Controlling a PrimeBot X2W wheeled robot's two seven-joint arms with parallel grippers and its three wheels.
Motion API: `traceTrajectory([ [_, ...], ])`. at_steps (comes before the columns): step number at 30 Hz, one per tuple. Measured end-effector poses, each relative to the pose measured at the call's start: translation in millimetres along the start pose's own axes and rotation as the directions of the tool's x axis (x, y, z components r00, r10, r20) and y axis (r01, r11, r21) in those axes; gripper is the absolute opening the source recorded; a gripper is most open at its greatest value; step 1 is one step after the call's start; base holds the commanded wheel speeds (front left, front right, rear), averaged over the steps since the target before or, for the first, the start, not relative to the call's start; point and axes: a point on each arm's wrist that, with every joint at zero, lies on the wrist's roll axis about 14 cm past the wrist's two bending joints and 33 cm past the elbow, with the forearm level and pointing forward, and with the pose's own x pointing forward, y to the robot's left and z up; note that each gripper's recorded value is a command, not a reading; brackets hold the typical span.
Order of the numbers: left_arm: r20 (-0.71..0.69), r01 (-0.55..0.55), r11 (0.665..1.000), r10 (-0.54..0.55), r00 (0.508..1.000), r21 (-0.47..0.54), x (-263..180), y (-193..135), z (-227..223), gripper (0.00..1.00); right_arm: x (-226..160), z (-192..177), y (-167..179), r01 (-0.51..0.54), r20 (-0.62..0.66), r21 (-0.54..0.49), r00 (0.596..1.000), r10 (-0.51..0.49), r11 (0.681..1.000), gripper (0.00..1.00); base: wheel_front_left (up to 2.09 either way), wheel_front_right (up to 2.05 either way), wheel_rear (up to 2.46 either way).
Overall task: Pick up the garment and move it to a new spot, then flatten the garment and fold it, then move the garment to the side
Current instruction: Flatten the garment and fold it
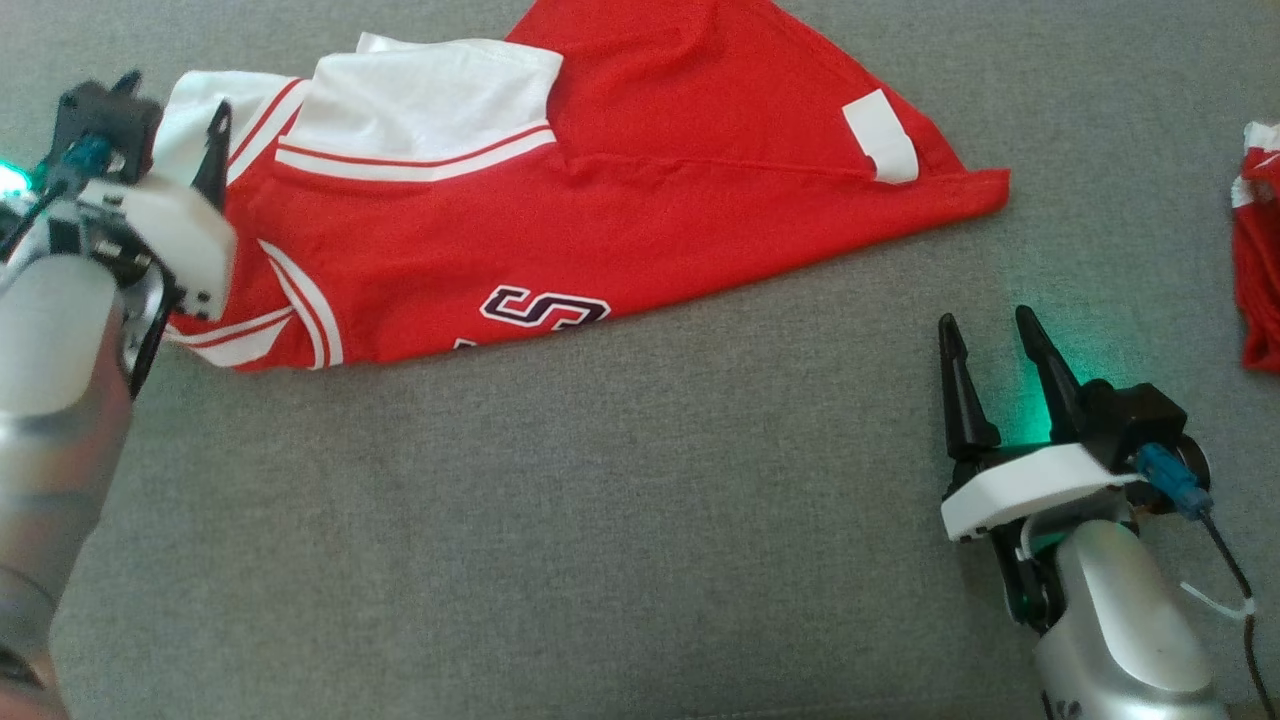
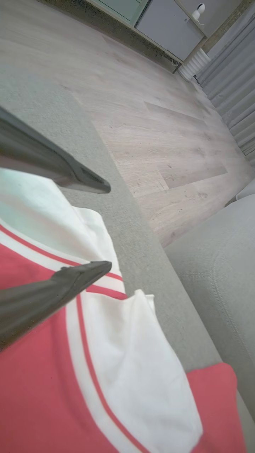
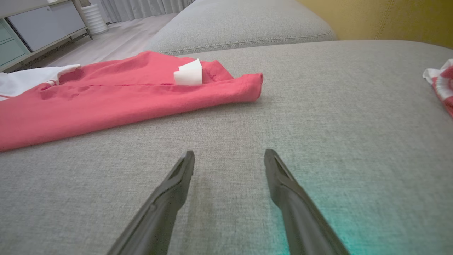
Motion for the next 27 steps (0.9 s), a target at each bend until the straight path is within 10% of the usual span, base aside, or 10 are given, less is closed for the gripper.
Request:
traceTrajectory([
  [27,-0.071,0.266,0.940,-0.286,0.956,-0.212,40.9,-84.9,-6.3,1.00,14.7,-5.7,-16.5,0.036,-0.007,0.002,0.999,-0.036,0.999,1.00,0.00,0.00,0.00],
])
